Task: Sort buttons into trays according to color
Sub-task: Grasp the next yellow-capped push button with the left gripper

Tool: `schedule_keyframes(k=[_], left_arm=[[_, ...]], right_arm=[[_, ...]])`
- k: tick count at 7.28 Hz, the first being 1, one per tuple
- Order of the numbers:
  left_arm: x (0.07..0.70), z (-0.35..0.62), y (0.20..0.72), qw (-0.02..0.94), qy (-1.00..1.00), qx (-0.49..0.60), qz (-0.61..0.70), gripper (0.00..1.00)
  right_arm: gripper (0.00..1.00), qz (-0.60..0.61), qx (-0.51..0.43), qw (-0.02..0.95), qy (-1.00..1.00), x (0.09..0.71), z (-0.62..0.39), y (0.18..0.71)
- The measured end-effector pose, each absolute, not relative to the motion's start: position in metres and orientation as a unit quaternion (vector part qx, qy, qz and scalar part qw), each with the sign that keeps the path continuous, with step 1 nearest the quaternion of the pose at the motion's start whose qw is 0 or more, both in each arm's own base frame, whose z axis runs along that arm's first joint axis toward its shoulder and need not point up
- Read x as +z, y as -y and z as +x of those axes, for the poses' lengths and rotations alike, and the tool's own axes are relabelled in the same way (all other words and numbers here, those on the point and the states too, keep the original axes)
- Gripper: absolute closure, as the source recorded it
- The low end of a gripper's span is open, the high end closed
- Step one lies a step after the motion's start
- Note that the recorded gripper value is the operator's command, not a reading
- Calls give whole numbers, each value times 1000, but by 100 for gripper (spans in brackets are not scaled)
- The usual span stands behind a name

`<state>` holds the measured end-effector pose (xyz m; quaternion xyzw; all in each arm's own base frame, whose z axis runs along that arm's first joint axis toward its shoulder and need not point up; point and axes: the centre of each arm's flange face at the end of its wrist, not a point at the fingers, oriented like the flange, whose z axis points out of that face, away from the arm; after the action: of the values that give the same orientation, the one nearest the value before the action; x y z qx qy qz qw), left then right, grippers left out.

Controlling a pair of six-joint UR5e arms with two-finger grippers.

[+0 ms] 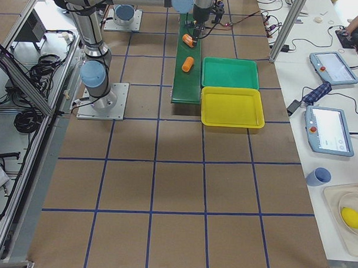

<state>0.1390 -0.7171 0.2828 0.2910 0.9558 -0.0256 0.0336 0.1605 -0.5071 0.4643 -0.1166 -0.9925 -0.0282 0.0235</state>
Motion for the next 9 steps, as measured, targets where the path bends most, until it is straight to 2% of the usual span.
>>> schedule_keyframes(k=[2,4,5,8,9], left_arm=[[237,175,731,32,-931,-20,363,0],[211,198,723,18,-920,-8,392,0],[200,199,718,11,-917,-3,398,18],[180,205,717,12,-914,-17,406,91],[182,204,718,13,-915,-18,403,100]], right_arm=[[0,-117,-28,24,993,464,161,507],[0,-117,-28,23,993,464,161,507],[0,-117,-28,23,993,464,161,507],[0,-117,-28,23,993,464,161,507],[0,-117,-28,23,993,464,161,507]])
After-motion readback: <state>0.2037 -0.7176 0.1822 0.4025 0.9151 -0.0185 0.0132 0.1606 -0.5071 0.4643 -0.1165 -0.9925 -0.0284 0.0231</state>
